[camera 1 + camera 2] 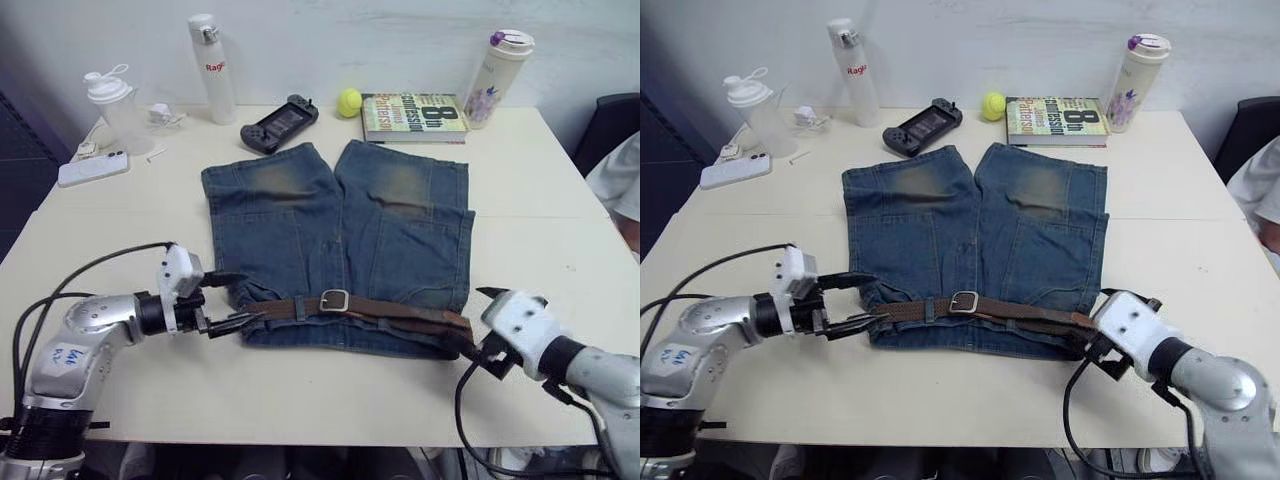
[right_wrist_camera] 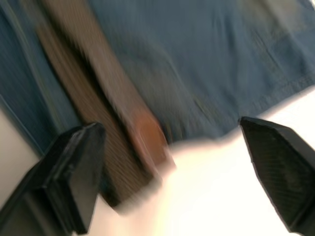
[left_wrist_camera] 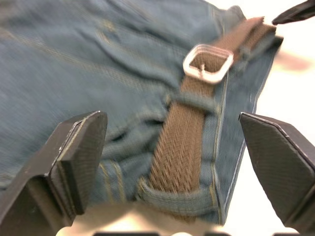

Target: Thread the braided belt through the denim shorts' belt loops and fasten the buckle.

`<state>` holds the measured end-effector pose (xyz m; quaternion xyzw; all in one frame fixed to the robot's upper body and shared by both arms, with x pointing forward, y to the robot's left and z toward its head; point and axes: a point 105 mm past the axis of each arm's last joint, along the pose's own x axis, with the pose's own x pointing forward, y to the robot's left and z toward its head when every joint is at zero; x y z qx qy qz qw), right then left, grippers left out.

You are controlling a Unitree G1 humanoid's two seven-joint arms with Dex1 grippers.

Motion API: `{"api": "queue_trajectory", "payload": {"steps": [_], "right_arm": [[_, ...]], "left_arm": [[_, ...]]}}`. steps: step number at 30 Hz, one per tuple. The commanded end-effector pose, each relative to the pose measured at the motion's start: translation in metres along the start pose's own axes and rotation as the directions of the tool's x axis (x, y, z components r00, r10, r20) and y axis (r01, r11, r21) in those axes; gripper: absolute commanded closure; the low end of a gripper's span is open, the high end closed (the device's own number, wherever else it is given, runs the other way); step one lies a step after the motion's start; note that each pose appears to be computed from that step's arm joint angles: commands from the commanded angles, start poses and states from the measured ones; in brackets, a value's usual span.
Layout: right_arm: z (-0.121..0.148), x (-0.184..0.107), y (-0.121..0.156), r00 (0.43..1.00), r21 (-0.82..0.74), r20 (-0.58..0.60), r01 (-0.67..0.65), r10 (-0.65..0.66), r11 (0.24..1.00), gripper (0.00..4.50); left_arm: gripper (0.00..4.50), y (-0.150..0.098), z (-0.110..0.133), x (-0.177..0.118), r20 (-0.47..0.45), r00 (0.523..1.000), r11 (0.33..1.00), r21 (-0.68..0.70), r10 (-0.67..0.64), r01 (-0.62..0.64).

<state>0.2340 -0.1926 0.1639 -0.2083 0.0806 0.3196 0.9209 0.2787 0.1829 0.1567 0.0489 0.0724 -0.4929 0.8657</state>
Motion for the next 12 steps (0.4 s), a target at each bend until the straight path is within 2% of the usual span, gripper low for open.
{"api": "queue_trajectory", "payload": {"steps": [1,5,9,12], "right_arm": [[0.043,0.001,-0.008,0.978,0.124,0.209,-0.022,-0.005,0.992,0.0],[0.063,0.015,-0.036,0.943,0.251,0.306,0.049,-0.127,0.967,0.0],[0.06,0.027,-0.059,0.927,0.322,0.283,0.149,-0.245,0.935,0.0],[0.053,0.031,-0.06,0.929,0.339,0.266,0.16,-0.258,0.927,0.0]], "left_arm": [[0.09,0.002,0.026,-0.005,0.068,0.997,0.998,0.041,0.042,-0.045],[0.09,0.007,0.031,-0.007,0.097,0.99,0.993,0.047,0.103,-0.108],[0.09,0.013,0.035,-0.012,0.122,0.977,0.982,0.056,0.174,-0.182],[0.09,0.015,0.037,-0.017,0.133,0.969,0.974,0.053,0.21,-0.219]]}}
